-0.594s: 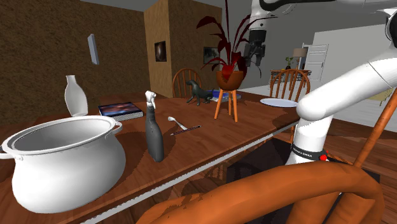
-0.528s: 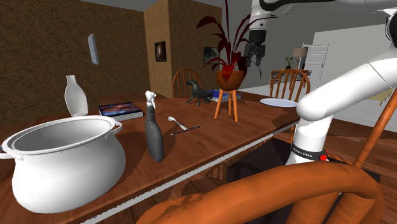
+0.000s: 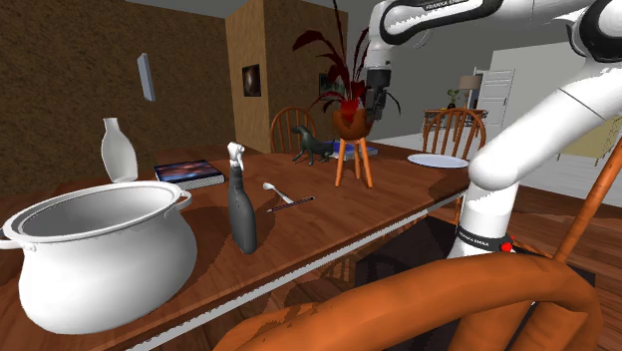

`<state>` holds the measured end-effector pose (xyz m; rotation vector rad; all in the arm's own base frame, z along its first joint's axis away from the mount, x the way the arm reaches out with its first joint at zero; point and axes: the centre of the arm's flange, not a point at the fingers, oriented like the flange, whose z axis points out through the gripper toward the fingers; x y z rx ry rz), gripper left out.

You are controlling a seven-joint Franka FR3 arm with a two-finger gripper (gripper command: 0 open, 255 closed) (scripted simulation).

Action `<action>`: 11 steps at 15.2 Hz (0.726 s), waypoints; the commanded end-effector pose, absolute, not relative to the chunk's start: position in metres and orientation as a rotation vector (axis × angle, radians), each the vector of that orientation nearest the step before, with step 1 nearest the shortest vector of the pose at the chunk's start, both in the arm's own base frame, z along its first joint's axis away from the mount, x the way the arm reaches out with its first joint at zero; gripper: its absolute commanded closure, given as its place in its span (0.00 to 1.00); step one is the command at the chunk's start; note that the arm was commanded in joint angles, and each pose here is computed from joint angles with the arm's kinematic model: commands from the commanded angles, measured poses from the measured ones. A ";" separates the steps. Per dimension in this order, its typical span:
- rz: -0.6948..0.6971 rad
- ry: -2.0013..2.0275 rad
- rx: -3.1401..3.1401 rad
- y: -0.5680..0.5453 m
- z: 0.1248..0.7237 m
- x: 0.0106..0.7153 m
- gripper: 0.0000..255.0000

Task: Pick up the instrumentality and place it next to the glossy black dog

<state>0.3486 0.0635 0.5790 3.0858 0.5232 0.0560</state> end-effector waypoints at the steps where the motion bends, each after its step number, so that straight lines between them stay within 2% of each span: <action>1: 0.046 0.677 3.059 0.078 0.562 0.369 0.00; 11: -0.016 1.384 2.824 0.159 0.475 0.430 0.00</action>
